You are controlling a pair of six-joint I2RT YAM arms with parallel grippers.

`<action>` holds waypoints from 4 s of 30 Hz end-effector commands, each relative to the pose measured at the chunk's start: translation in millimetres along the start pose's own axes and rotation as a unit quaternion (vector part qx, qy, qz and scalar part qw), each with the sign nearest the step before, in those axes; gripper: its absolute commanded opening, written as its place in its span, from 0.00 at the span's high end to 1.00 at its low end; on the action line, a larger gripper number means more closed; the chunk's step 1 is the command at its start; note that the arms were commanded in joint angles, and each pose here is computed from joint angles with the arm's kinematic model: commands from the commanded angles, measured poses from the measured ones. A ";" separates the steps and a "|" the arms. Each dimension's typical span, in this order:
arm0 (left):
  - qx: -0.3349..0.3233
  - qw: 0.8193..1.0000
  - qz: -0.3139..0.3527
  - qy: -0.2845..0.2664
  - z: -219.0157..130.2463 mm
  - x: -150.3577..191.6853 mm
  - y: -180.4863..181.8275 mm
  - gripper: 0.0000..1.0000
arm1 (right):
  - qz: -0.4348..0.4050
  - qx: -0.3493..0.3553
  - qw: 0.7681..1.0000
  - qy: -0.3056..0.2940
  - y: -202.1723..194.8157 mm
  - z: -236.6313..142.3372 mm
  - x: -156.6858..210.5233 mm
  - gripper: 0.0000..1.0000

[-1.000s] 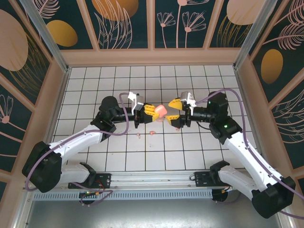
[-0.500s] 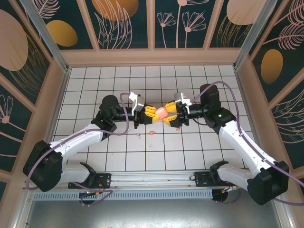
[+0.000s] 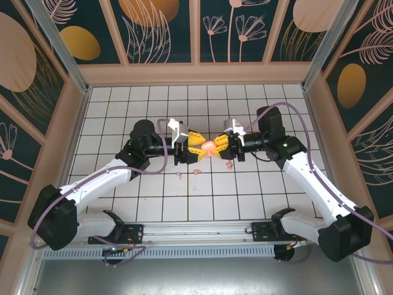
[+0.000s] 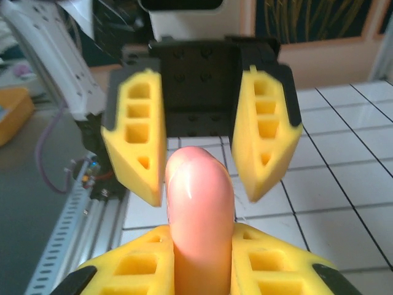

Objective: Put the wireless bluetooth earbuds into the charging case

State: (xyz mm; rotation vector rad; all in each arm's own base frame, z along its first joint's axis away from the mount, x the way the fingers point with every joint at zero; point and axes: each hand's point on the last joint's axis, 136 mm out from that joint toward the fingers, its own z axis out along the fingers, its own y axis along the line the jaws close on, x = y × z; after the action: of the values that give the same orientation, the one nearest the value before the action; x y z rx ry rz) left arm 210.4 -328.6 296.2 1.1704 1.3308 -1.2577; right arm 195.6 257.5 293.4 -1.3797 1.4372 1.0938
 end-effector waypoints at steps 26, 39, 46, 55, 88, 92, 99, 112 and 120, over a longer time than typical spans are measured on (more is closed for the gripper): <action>-0.008 0.988 0.035 0.149 -7.4 51.3 1.7 0.63 | -0.119 0.036 0.977 0.174 -2.3 32.3 29.2 0.78; 0.008 0.992 0.032 0.118 -4.8 46.5 -5.0 0.84 | -0.094 0.056 0.991 0.083 -0.3 11.4 20.3 0.53; 0.016 0.996 0.032 0.086 -3.9 37.2 -9.7 0.85 | -0.084 0.043 0.995 -0.032 21.3 -11.7 9.1 0.48; 0.033 0.997 0.031 0.069 -2.9 30.2 -15.1 0.85 | -0.060 0.000 0.996 -0.060 24.2 -5.5 3.4 0.50; 0.006 0.992 0.043 0.116 -7.5 44.2 -8.1 0.54 | -0.083 0.035 0.994 0.064 1.0 5.4 18.0 0.82; 0.011 0.994 0.043 0.104 -6.2 38.6 -9.5 0.53 | -0.086 0.020 0.994 0.065 4.5 11.9 16.0 0.81; 0.013 0.994 0.043 0.096 -6.2 34.6 -10.8 0.65 | -0.075 -0.005 0.995 0.061 8.8 19.4 19.8 0.81; 0.014 0.994 0.035 0.103 -6.3 40.8 -10.8 0.83 | -0.039 0.027 0.998 0.046 -4.0 19.6 14.4 0.59; 0.014 0.994 0.031 0.105 -6.2 43.5 -10.7 0.85 | -0.018 0.056 0.998 0.037 -19.7 13.5 15.7 0.59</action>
State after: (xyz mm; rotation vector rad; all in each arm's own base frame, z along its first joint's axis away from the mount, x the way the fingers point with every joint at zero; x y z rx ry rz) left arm 201.0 -318.4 245.9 1.3632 1.4677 -1.1054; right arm 198.6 269.5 265.1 -1.4400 1.5059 0.9749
